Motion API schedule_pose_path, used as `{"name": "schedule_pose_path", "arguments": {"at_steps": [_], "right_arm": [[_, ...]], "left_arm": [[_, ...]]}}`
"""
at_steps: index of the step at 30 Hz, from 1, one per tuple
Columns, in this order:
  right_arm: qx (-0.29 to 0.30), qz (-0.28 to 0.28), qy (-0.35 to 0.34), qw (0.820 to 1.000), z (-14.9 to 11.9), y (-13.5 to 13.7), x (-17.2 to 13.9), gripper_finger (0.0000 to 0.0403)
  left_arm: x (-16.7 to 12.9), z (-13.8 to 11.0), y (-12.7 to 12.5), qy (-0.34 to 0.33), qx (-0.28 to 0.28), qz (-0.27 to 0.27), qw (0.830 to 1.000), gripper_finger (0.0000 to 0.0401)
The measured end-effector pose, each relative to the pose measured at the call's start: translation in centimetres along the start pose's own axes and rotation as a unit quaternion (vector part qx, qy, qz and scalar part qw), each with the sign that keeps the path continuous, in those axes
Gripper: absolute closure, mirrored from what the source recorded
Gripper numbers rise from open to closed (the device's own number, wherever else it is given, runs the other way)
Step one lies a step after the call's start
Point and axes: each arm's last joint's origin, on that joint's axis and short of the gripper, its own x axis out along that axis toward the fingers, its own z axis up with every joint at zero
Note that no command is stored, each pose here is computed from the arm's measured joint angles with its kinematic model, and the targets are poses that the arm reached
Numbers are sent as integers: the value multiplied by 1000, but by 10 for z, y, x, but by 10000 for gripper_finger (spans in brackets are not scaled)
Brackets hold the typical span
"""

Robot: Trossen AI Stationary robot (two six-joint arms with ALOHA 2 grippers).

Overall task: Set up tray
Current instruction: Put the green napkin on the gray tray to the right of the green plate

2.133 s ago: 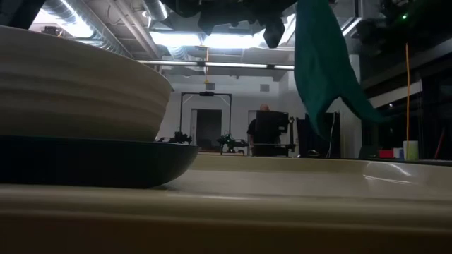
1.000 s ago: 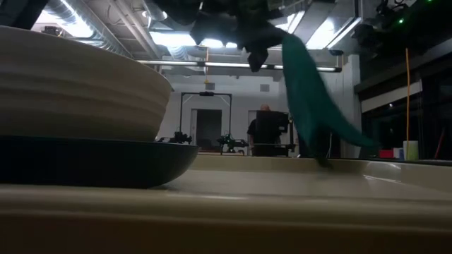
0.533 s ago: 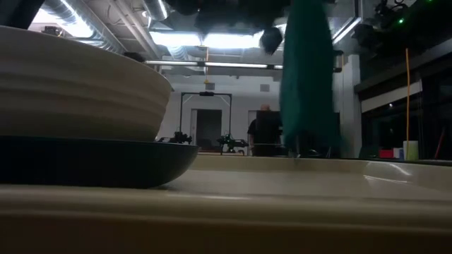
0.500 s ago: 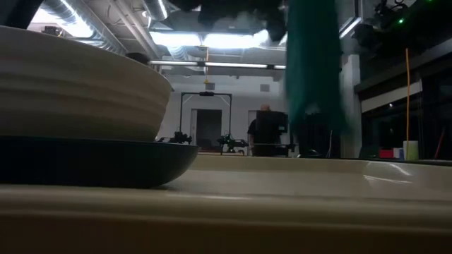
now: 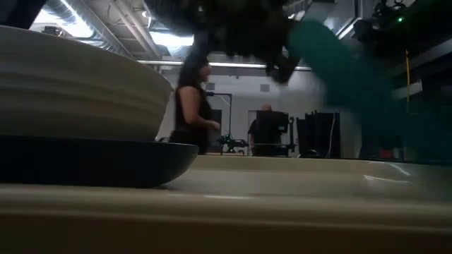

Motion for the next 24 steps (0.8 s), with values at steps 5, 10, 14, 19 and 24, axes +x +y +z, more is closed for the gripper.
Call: {"name": "schedule_pose_path", "arguments": {"at_steps": [5, 10, 14, 19, 24], "right_arm": [[-12, 5, -23, 1000, 5, 1, 0, 403], [-20, 12, -42, 999, 9, 2, -1, 403], [-22, 25, -39, 999, 8, 3, -1, 403], [-27, 35, -34, 998, 8, 3, -1, 403], [-35, 34, -35, 998, 8, 3, -1, 403]], "left_arm": [[20, -72, 24, 38, -35, -5, 999, 399], [27, -91, 36, 42, -49, -1, 998, 399], [24, -75, 36, 1, -28, 5, 1000, 399], [7, -44, 32, -52, -19, 16, 998, 399], [0, -41, 36, -54, -20, 38, 998, 399]]}}
